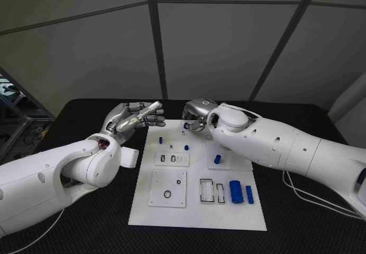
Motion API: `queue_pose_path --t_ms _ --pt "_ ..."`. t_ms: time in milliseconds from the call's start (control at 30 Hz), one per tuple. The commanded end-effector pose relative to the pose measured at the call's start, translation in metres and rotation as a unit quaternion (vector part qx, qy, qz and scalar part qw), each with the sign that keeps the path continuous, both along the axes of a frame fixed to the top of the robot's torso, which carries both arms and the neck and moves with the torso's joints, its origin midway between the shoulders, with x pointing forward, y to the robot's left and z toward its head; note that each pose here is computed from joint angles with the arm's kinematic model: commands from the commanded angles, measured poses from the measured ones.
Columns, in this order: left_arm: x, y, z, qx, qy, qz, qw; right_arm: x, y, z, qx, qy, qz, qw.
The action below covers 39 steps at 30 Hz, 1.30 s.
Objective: Assemble the parts on the task board
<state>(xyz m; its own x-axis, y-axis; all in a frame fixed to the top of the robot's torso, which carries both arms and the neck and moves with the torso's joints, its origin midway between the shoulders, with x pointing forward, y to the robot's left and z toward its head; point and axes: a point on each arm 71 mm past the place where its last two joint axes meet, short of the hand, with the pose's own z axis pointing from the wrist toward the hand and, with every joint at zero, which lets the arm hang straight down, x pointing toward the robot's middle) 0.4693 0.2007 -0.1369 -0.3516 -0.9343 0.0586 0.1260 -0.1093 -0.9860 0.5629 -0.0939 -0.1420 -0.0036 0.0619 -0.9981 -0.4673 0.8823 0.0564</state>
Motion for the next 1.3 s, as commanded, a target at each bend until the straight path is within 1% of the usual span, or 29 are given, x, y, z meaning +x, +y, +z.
queue_pose_path --t_ms 33,233,333,367,433,500,600,733,800,867,933,1000,1167,1300 --pt "-0.0004 -0.001 0.002 -0.001 -0.005 -0.007 1.0 -0.001 -0.001 0.002 0.003 -0.003 0.002 1.0" --pt "-0.0004 0.0 0.002 0.0 -0.004 -0.006 1.0 -0.007 -0.007 0.008 0.021 -0.017 0.005 1.0" --pt "-0.0005 0.002 0.002 0.0 -0.004 -0.005 1.0 -0.014 -0.023 0.013 0.04 -0.027 0.001 0.999" --pt "-0.0005 0.002 0.002 0.0 -0.004 -0.005 1.0 -0.015 -0.025 0.014 0.043 -0.028 0.0 0.999" --pt "-0.0005 0.003 0.0019 0.0 -0.004 -0.007 1.0 -0.019 -0.039 0.017 0.059 -0.025 -0.007 0.998" --pt "-0.0004 0.003 0.0018 0.0 -0.004 -0.009 1.0 -0.023 -0.052 0.019 0.077 -0.015 -0.017 0.997" --pt "-0.0002 0.004 0.0017 0.0 -0.004 -0.011 1.0 -0.028 -0.076 0.019 0.098 0.011 -0.037 0.994" --pt "0.0001 0.005 0.0015 -0.001 -0.004 -0.012 1.0 -0.033 -0.103 0.017 0.1 0.038 -0.06 0.992" --pt "0.0004 0.005 0.0014 -0.001 -0.004 -0.013 1.0 -0.034 -0.111 0.016 0.099 0.048 -0.067 0.992" --pt "0.0008 0.004 0.0011 -0.002 -0.003 -0.014 1.0 -0.034 -0.12 0.014 0.099 0.064 -0.076 0.99" --pt "0.0012 0.003 0.0008 -0.002 -0.003 -0.015 1.0 -0.033 -0.127 0.012 0.099 0.083 -0.083 0.988" --pt "0.0015 0.002 0.0006 -0.002 -0.002 -0.015 1.0 -0.032 -0.13 0.009 0.099 0.094 -0.088 0.987" --pt "0.0022 0.001 0.0001 -0.002 -0.002 -0.016 1.0 -0.028 -0.132 0.005 0.094 0.111 -0.095 0.985" --pt "0.0026 0.001 -0.0001 -0.002 -0.002 -0.016 1.0 -0.023 -0.133 0.002 0.089 0.119 -0.1 0.984"
